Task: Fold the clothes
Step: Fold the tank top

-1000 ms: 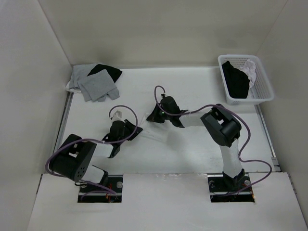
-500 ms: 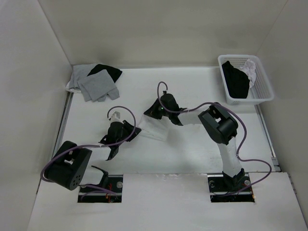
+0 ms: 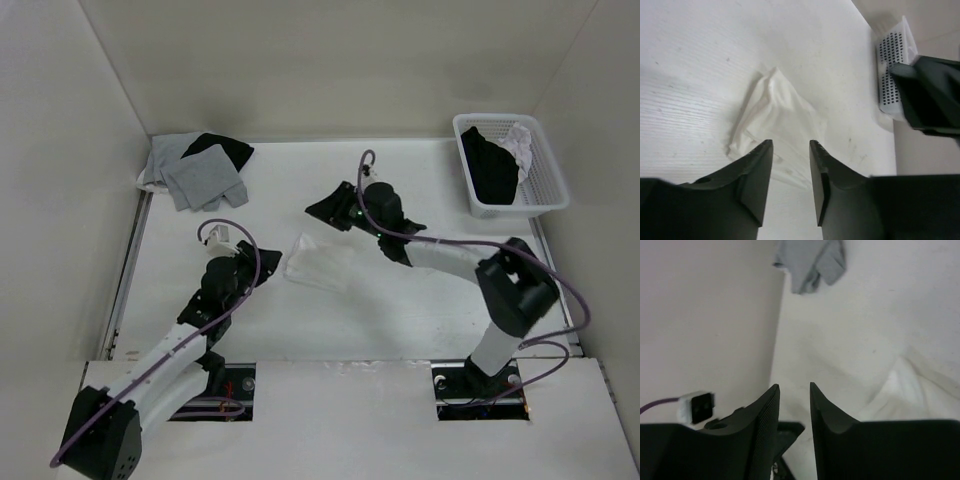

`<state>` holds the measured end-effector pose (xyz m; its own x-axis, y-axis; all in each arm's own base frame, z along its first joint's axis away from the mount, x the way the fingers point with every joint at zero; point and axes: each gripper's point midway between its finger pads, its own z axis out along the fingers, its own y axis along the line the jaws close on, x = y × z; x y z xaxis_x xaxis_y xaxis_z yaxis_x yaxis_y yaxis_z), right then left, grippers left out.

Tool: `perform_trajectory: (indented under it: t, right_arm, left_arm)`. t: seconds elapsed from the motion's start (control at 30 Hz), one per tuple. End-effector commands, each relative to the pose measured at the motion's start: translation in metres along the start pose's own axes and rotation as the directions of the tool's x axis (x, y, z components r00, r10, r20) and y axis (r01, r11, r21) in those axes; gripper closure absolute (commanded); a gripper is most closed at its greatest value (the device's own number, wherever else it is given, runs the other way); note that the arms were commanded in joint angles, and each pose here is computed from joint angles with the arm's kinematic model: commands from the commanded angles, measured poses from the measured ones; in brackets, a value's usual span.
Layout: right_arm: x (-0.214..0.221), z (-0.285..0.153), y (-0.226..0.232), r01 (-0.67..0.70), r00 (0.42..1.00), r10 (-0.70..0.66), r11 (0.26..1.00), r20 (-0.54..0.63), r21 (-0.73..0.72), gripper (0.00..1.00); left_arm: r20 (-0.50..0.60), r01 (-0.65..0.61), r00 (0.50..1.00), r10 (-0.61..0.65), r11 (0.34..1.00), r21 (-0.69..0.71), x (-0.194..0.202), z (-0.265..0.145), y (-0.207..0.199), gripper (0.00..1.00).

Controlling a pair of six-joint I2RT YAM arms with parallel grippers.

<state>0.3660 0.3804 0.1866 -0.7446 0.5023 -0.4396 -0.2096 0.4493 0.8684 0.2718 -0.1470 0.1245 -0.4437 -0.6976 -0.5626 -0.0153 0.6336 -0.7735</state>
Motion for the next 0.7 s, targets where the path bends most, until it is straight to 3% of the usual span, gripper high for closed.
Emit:
perform_trajectory:
  t: [0.0,0.17,0.33,0.5,0.67]
  right_arm:
    - [-0.038,-0.041,0.025,0.133,0.983,-0.122,0.988,0.134,-0.074,0.62]
    - [-0.072,-0.101,-0.025,0.163,0.947,-0.185,0.981,0.262,0.104,0.51]
    - [-0.108,-0.148,-0.083,0.125,0.88,-0.259,0.935,0.399,0.331,0.42]
    - [-0.116,-0.164,-0.11,0.108,0.84,-0.302,0.907,0.45,0.408,0.41]
    - [-0.115,-0.168,-0.129,0.09,0.829,-0.301,0.903,0.471,0.419,0.41]
  left_arm:
    - [0.081,-0.106,0.99,0.113,0.991,-0.086,-0.03,-0.006,0.002,0.64]
    - [0.095,-0.169,0.977,0.188,0.969,-0.178,-0.044,-0.006,0.02,0.53]
    - [0.055,-0.162,0.982,0.18,0.956,-0.244,-0.044,-0.003,0.036,0.49]
    - [0.023,-0.174,0.982,0.19,0.938,-0.299,-0.045,-0.001,0.049,0.49]
    - [0.006,-0.193,0.979,0.202,0.943,-0.271,-0.039,0.005,0.043,0.49]
